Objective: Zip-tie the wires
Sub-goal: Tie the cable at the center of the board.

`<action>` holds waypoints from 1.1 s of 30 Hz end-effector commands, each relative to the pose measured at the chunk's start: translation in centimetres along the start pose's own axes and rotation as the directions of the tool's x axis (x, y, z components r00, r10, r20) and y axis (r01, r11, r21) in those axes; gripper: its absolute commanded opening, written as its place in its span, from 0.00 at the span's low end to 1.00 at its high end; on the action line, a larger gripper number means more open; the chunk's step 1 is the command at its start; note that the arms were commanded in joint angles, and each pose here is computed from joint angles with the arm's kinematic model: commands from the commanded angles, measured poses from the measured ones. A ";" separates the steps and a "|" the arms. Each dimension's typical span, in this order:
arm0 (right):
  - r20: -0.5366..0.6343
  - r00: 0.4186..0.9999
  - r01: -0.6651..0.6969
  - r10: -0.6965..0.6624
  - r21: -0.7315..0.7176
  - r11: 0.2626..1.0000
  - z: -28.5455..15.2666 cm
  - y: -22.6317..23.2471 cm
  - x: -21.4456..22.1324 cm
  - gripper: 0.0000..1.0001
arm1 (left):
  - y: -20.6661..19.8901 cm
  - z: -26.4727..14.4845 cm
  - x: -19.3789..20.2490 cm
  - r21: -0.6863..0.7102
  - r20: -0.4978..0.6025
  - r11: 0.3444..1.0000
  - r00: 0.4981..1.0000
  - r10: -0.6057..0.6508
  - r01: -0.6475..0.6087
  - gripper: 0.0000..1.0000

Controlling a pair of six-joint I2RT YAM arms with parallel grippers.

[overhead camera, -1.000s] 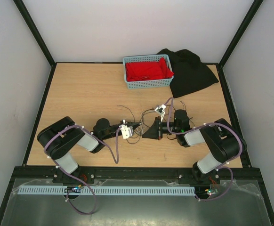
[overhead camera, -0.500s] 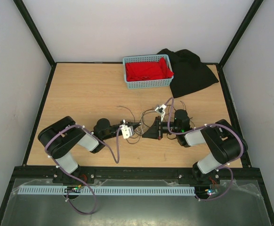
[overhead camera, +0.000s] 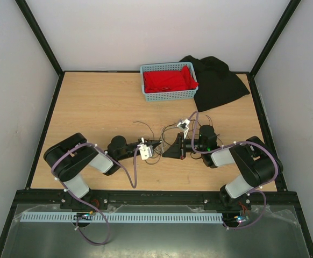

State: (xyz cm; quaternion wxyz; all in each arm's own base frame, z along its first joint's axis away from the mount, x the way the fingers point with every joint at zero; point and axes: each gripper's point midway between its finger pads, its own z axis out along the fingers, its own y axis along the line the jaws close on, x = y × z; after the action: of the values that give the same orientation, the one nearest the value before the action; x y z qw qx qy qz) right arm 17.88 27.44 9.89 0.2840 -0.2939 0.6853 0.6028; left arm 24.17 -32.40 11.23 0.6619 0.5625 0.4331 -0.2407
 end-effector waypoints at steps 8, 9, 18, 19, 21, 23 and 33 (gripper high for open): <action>0.008 1.000 0.000 0.000 -0.017 1.000 0.2 0.3 -0.8 0.00 | 0.2 0.3 -0.5 -0.014 0.016 0.998 0.998 0.057 -0.057 0.00; 0.008 1.000 -0.003 0.003 -0.018 1.000 0.2 0.3 -0.8 0.00 | 0.2 0.3 -0.5 -0.014 0.016 0.998 0.998 0.059 -0.059 0.00; 0.023 0.999 -0.043 0.043 -0.005 0.999 0.0 0.1 -1.4 0.00 | 0.1 0.3 -0.2 -0.012 0.009 0.998 0.998 0.066 -0.065 0.00; 0.023 0.999 -0.043 0.044 -0.006 0.999 0.0 0.1 -1.5 0.00 | 0.0 0.3 -0.1 -0.008 0.007 0.998 0.998 0.067 -0.067 0.00; 0.026 0.998 -0.051 0.051 -0.007 0.999 0.0 0.2 -1.7 0.00 | -0.2 0.3 0.0 -0.002 0.004 0.997 0.997 0.073 -0.073 0.00; 0.024 0.998 -0.064 0.064 -0.007 0.998 0.1 0.2 -2.0 0.00 | -0.4 0.4 0.1 0.001 0.000 0.997 0.997 0.079 -0.079 0.00; 0.006 0.991 -0.135 0.135 0.030 0.990 0.3 -0.3 -2.5 0.00 | -0.4 0.5 0.0 -0.006 -0.004 0.995 0.995 0.104 -0.104 0.00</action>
State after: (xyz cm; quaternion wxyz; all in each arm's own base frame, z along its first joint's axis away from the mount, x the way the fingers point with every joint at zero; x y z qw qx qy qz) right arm 19.06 27.72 10.75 0.2469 -0.2461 0.7089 0.6132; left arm 24.34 -32.58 10.34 0.6636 0.5787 0.4261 -0.2076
